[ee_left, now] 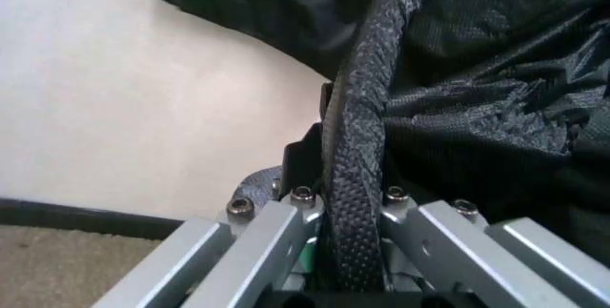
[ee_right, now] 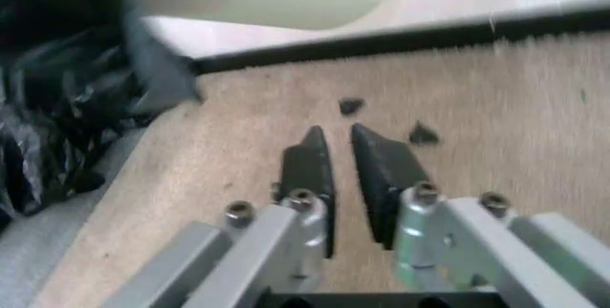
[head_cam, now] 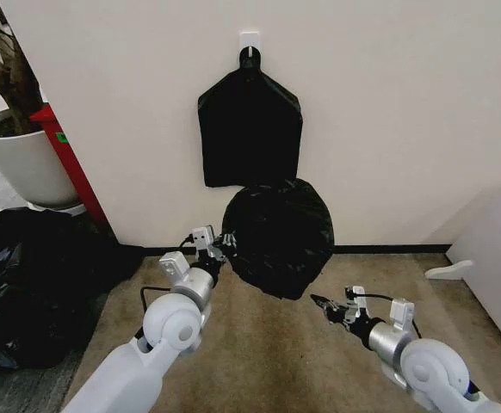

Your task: Place the garbage bag over the trash bin.

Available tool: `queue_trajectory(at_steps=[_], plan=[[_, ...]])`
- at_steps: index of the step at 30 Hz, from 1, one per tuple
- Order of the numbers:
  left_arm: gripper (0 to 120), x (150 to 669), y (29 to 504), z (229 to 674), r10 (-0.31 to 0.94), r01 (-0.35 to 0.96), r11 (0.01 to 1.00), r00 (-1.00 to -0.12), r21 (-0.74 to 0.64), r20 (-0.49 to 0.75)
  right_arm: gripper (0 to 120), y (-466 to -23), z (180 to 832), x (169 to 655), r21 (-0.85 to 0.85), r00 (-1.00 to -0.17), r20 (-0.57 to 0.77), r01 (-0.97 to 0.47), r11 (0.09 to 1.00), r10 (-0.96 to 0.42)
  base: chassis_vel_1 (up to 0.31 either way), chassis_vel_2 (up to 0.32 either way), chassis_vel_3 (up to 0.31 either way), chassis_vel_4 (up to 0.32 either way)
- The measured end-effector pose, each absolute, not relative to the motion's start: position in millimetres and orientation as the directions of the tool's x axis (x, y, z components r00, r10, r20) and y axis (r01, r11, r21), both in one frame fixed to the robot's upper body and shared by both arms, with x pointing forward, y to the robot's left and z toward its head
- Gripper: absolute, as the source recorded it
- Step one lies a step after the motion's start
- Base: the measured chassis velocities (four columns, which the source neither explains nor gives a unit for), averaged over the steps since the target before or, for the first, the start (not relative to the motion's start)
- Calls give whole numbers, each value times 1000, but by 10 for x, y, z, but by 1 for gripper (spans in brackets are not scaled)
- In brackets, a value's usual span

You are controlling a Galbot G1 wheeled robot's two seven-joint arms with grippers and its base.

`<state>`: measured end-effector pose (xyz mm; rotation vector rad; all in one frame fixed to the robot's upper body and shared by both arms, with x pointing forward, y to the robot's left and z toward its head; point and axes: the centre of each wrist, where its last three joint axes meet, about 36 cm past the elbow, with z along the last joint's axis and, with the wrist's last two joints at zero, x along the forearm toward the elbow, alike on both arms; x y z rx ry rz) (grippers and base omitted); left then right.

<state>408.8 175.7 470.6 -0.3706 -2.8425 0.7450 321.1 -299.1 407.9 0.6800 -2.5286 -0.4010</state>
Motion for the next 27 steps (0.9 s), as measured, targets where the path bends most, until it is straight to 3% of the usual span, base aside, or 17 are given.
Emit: queue_trajectory(at_steps=[3, 7, 14, 23, 27], plan=[[2, 4154, 1804, 4705, 276, 167, 823, -953, -543, 126, 19, -3082, 3958, 3188, 371, -751, 274, -494, 786, -601, 0, 0, 0, 0], [2, 4228, 1849, 4618, 292, 124, 782, -939, -611, 184, 36, -3329, 3692, 3212, 344, -680, 125, -653, 674, -723, 0, 0, 0, 0], [2, 4291, 1920, 4494, 330, 57, 741, -899, -670, 288, 61, -3224, 3669, 3186, 509, -705, 46, -593, 623, -708, 0, 0, 0, 0], [2, 4340, 1927, 4498, 332, -2, 713, -880, -701, 340, 94, -3054, 3592, 2963, 687, -739, 65, -455, 567, -671, 0, 0, 0, 0], [2, 4339, 1902, 4521, 337, -5, 705, -877, -710, 342, 98, -3015, 3547, 2939, 701, -746, 66, -438, 563, -662, 0, 0, 0, 0]])
